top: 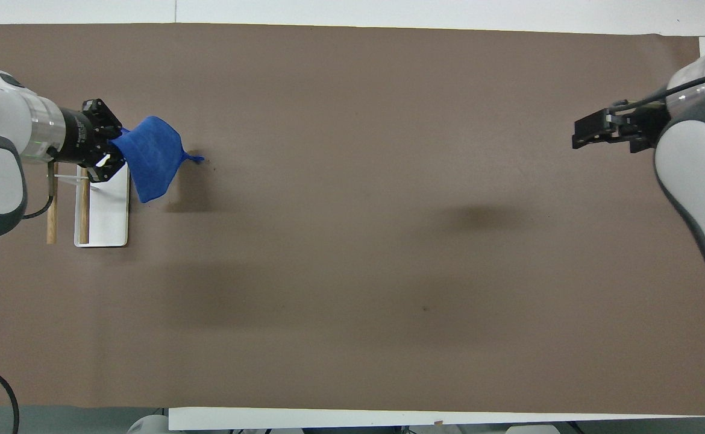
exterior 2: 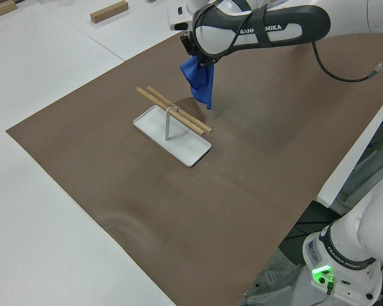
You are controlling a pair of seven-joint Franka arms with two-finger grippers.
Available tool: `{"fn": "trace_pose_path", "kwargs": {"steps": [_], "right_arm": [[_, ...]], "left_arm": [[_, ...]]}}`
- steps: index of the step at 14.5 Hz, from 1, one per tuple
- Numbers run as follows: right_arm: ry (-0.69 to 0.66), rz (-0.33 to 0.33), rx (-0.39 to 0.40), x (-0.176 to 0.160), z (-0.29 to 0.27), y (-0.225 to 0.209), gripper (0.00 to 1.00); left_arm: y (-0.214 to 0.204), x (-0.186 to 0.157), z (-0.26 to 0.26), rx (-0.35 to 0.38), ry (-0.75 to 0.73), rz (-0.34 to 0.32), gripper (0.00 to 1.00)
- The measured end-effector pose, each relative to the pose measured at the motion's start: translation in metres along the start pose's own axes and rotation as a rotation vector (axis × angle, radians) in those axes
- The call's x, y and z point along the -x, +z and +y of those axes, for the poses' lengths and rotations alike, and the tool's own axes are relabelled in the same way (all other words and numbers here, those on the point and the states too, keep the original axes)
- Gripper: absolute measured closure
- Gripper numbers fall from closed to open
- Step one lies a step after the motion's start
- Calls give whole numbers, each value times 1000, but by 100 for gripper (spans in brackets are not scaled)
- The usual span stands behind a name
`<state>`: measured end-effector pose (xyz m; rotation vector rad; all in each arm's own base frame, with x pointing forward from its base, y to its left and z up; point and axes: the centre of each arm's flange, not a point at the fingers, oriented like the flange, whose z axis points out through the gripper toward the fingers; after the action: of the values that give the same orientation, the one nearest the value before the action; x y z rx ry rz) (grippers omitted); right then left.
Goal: Right arm passes towel to left arm to hang
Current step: 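Carry the towel to the rack with the left gripper while the right gripper withdraws, then drape the towel over the rack crossbar and open the left gripper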
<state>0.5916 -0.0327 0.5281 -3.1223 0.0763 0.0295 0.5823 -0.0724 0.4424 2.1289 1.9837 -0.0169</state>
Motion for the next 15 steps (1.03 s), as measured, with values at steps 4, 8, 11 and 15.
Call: {"fn": "trace_pose_path", "kwargs": {"steps": [4,8,11,15], "right_arm": [[-22,-3,113,11,14,-28,0],[-18,13,102,15,13,-45,0],[-13,17,63,15,9,-47,0],[-10,18,49,15,6,-47,0]], "left_arm": [[-30,-55,2,57,128,46,96],[-62,-79,1,109,205,111,96],[-71,-86,3,138,244,172,96],[-79,-111,3,169,225,203,96]]}}
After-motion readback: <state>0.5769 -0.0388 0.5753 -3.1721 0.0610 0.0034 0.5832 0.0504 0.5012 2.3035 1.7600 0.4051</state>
